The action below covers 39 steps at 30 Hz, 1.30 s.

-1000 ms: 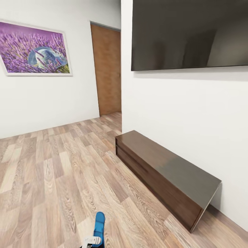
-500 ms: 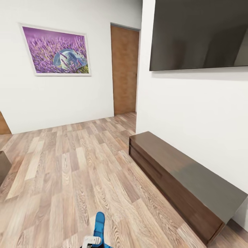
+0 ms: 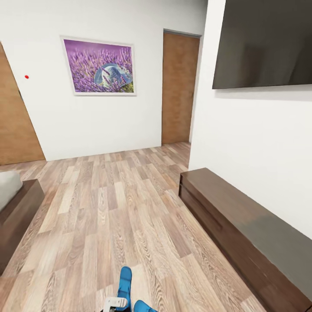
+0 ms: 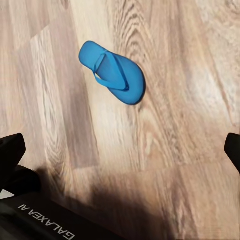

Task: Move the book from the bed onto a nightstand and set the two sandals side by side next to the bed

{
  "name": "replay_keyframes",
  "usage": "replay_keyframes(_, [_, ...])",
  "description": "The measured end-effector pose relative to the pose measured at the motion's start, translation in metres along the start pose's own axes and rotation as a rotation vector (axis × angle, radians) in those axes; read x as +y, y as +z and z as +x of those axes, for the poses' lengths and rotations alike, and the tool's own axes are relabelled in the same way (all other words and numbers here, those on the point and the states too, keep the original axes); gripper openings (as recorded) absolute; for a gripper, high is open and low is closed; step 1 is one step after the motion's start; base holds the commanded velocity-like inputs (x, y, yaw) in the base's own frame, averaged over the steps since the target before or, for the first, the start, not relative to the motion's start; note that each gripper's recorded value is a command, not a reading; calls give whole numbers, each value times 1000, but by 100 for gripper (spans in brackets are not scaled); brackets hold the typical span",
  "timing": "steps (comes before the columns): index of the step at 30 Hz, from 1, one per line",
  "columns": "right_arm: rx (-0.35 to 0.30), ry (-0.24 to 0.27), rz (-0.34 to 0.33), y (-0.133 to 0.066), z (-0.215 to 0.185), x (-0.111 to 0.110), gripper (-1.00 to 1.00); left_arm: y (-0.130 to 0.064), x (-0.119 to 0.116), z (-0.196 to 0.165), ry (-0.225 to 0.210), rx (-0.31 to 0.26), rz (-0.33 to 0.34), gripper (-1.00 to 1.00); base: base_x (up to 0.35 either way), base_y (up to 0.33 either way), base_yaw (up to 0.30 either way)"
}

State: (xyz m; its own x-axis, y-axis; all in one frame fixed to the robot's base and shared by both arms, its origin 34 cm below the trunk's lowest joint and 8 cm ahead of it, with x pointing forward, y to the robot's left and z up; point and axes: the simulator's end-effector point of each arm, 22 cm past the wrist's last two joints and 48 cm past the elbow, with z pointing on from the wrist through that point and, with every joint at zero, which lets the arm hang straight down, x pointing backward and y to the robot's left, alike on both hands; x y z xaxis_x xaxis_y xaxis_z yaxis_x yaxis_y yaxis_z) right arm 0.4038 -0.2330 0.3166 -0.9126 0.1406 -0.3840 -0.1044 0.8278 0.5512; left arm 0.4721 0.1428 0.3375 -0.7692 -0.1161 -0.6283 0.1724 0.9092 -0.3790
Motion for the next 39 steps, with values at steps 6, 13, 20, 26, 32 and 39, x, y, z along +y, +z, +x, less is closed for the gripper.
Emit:
replay_keyframes(6, [0,0,0,0,0,0,100,0,0,0,1,0,0,-100,0,0,291])
replay_keyframes(13, [0,0,0,0,0,0,100,0,0,0,0,0,0,-100,0,0,291])
replay_keyframes(20, [0,0,0,0,0,0,100,0,0,0,0,0,0,-100,0,0,291])
replay_keyframes(26, [0,0,0,0,0,0,100,0,0,0,0,0,0,-100,0,0,291])
replay_keyframes(32, [0,1,0,0,0,0,100,0,0,0,0,0,0,-100,0,0,291])
replay_keyframes(39, [0,0,0,0,0,0,100,0,0,0,0,0,0,-100,0,0,291])
